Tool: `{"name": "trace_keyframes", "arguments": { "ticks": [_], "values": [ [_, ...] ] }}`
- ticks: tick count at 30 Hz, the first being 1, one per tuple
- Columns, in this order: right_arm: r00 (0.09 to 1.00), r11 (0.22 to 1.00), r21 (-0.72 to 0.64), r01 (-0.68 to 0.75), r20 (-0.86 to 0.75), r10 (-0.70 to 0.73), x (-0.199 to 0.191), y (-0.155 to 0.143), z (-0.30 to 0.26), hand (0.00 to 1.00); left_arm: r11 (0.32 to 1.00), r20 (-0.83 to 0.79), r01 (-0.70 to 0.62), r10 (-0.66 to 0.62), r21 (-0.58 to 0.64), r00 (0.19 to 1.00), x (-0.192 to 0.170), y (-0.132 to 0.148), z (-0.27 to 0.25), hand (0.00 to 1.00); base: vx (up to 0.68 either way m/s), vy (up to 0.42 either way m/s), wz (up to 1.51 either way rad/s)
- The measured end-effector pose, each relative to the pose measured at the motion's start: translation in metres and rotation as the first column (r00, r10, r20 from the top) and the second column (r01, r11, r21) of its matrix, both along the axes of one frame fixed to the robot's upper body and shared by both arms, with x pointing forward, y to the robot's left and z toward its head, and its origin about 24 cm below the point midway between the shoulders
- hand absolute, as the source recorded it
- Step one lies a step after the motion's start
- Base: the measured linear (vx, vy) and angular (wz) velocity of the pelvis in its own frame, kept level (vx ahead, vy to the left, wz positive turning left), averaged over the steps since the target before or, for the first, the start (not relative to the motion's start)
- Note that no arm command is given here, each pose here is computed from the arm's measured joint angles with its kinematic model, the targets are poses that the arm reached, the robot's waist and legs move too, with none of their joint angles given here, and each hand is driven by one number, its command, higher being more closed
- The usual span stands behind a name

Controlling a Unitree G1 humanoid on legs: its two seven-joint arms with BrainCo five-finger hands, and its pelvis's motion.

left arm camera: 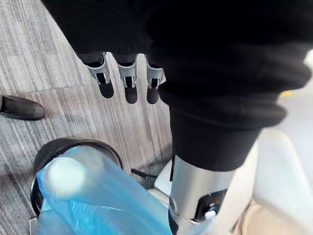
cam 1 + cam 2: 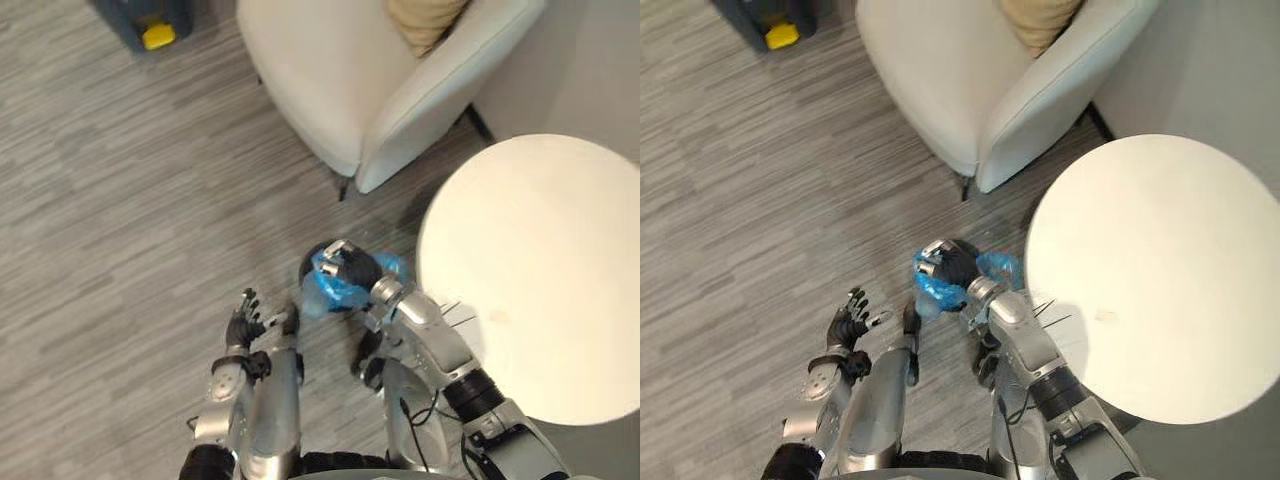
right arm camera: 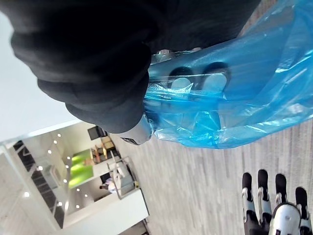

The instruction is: Gather rubbish on tea table into small bin, then transfer packed bag to large trash can.

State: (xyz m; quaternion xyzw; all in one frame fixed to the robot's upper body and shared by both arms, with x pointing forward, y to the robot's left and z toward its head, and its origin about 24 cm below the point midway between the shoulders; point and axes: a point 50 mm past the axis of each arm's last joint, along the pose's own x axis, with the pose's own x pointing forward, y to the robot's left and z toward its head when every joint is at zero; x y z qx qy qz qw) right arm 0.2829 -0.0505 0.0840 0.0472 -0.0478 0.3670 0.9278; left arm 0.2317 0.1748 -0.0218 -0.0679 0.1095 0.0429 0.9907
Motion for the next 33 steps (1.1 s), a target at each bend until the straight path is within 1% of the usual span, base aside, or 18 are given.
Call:
{"name": "trace_keyframes", "arguments": {
  "ticks": [2,5,7,9,10,11,13,15,16,17,18,19,21,25,26,27,30,33],
  "values": [
    [0.999,0.998,0.056,-0.015,0.032,0.014,-0.003,0.003,0.012,1.0,1.0,0.046,0.028,-0.029,0.014,0.999,0.0,-0.002,0.01,0.0,-0.01,-0.114,1.09],
    [0.997,0.996,0.073,-0.042,0.071,0.036,0.002,0.009,0.026,1.0,1.0,0.047,0.025,-0.026,0.015,0.999,-0.011,-0.003,0.01,0.0,-0.16,-0.19,0.62],
    [0.995,0.999,0.045,-0.012,0.1,0.007,0.009,0.001,0.033,1.0,0.999,0.06,0.031,-0.03,-0.013,0.998,-0.019,-0.011,0.012,0.0,-0.32,-0.228,0.93],
    [0.986,0.998,-0.003,0.07,0.151,-0.069,0.022,-0.024,0.045,1.0,0.997,0.129,0.078,-0.074,-0.027,0.989,-0.018,-0.025,0.027,0.0,-0.35,-0.16,1.14],
    [0.982,0.996,-0.002,0.094,0.163,-0.092,0.025,-0.03,0.049,1.0,0.995,0.147,0.098,-0.094,-0.021,0.985,-0.014,-0.029,0.031,0.0,-0.33,-0.109,1.27],
    [0.972,0.992,0.014,0.125,0.196,-0.125,0.031,-0.035,0.062,1.0,0.991,0.196,0.134,-0.131,0.0,0.972,-0.009,-0.033,0.042,0.0,-0.25,-0.12,1.05],
    [0.961,0.994,0.045,0.104,0.252,-0.112,0.037,-0.03,0.084,1.0,0.983,0.257,0.179,-0.185,0.047,0.948,-0.005,-0.036,0.056,0.0,-0.21,-0.088,0.57],
    [0.956,0.994,0.05,0.094,0.273,-0.105,0.038,-0.028,0.092,1.0,0.979,0.293,0.192,-0.206,0.074,0.934,-0.004,-0.038,0.064,0.0,-0.12,0.007,0.13],
    [0.953,0.994,0.05,0.095,0.284,-0.105,0.039,-0.028,0.096,1.0,0.968,0.324,0.224,-0.249,0.114,0.913,0.003,-0.043,0.072,0.0,-0.13,0.021,0.38],
    [0.95,0.994,0.047,0.096,0.295,-0.106,0.04,-0.029,0.1,1.0,0.95,0.35,0.254,-0.304,0.182,0.886,0.01,-0.05,0.082,0.0,-0.12,0.02,0.45],
    [0.95,0.995,0.042,0.092,0.297,-0.101,0.04,-0.028,0.101,1.0,0.939,0.359,0.265,-0.331,0.22,0.873,0.013,-0.053,0.086,0.0,-0.1,0.025,0.36],
    [0.949,0.995,0.041,0.09,0.299,-0.098,0.041,-0.027,0.104,1.0,0.915,0.37,0.279,-0.377,0.293,0.849,0.018,-0.059,0.093,0.0,-0.09,0.05,0.19],
    [0.957,0.996,0.035,0.08,0.275,-0.087,0.041,-0.023,0.101,1.0,0.878,0.356,0.291,-0.43,0.381,0.83,0.022,-0.064,0.095,0.0,-0.08,0.082,0.04],
    [0.964,0.998,0.035,0.051,0.26,-0.058,0.039,-0.013,0.099,1.0,0.826,0.292,0.307,-0.476,0.473,0.829,0.026,-0.069,0.086,0.0,-0.07,0.113,-0.13],
    [0.966,0.999,0.026,0.027,0.255,-0.033,0.036,-0.006,0.097,1.0,0.816,0.269,0.31,-0.478,0.489,0.836,0.026,-0.07,0.082,0.0,-0.09,0.123,-0.16],
    [0.968,1.0,0.018,-0.019,0.25,0.014,0.03,0.006,0.096,1.0,0.808,0.247,0.311,-0.478,0.5,0.843,0.026,-0.071,0.079,0.0,-0.09,0.113,-0.15],
    [0.97,0.997,0.021,-0.069,0.233,0.062,0.024,0.022,0.093,1.0,0.807,0.217,0.309,-0.465,0.503,0.858,0.028,-0.073,0.072,0.0,-0.08,0.063,-0.17],
    [0.969,0.996,0.019,-0.091,0.231,0.084,0.021,0.031,0.093,1.0,0.824,0.197,0.281,-0.42,0.493,0.886,0.028,-0.076,0.066,0.0,-0.1,0.059,-0.08]
  ]
}}
